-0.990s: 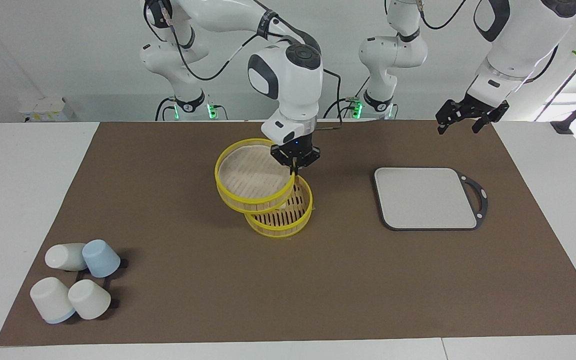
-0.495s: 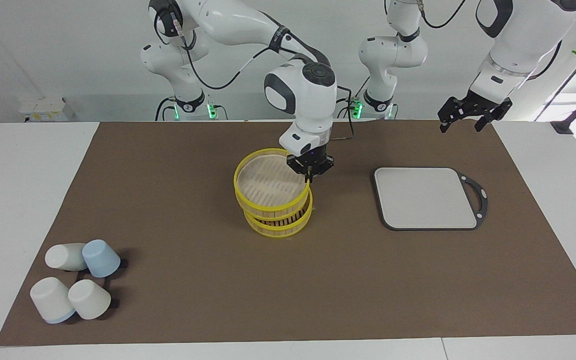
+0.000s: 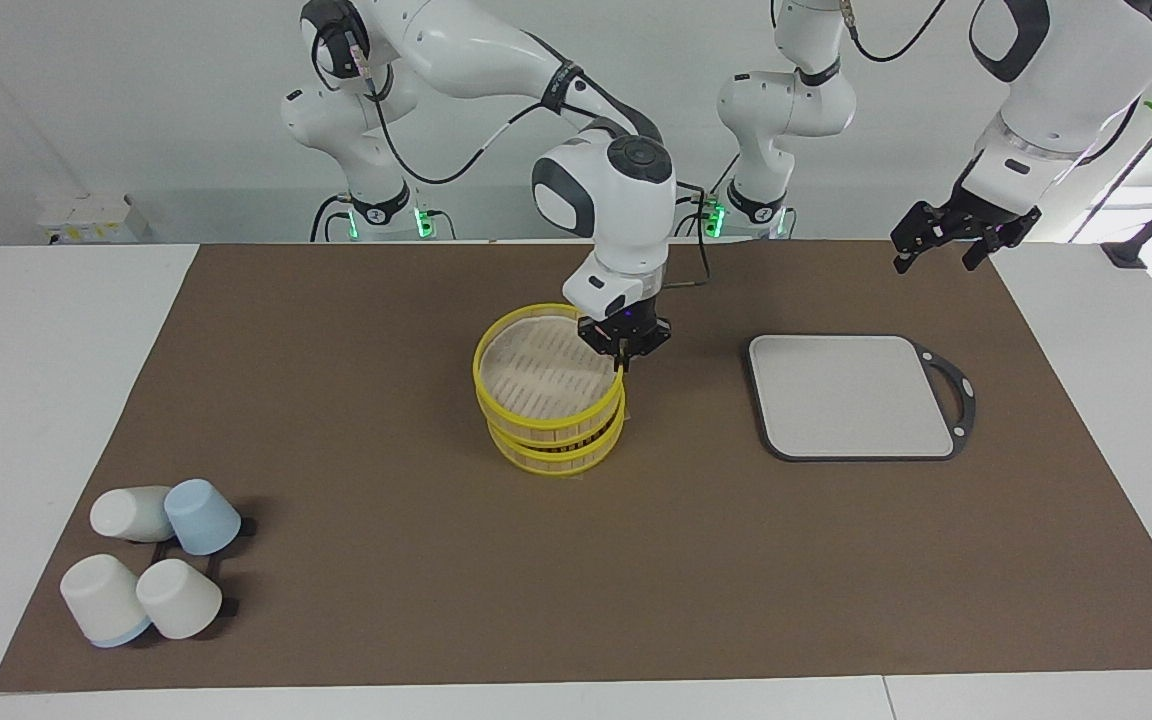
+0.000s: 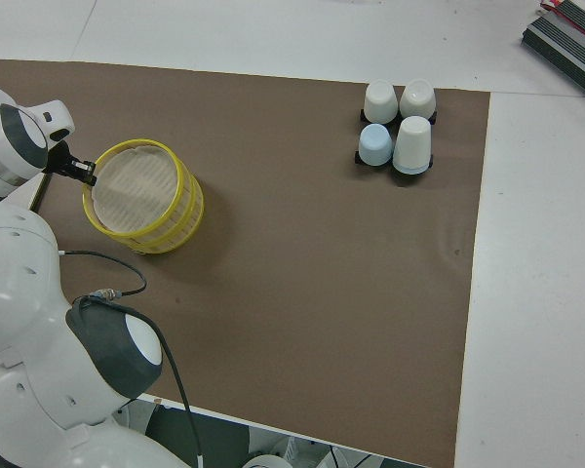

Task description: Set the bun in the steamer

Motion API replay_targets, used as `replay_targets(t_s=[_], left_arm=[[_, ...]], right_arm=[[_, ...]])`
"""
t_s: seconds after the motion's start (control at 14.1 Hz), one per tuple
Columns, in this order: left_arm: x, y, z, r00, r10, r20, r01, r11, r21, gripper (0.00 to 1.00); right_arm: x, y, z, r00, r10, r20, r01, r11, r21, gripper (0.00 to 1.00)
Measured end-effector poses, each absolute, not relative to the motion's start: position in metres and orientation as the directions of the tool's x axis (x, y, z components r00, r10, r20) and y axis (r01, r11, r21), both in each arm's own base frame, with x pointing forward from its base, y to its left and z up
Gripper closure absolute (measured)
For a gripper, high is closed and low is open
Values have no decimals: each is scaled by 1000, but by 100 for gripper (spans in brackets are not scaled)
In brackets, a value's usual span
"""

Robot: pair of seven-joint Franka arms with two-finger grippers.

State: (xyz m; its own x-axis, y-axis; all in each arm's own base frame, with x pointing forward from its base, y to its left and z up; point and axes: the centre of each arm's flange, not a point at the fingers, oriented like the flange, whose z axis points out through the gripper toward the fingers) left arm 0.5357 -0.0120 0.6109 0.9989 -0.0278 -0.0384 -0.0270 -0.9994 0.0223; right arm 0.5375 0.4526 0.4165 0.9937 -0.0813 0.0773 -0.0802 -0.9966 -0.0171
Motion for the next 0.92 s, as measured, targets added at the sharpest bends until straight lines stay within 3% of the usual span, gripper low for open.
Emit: replay_targets(t_s=[0.92], left_arm=[[536, -15, 615, 999, -32, -26, -31, -999, 32, 0]], right_arm=[[538, 456, 403, 993, -80, 91, -77, -996, -42, 92]])
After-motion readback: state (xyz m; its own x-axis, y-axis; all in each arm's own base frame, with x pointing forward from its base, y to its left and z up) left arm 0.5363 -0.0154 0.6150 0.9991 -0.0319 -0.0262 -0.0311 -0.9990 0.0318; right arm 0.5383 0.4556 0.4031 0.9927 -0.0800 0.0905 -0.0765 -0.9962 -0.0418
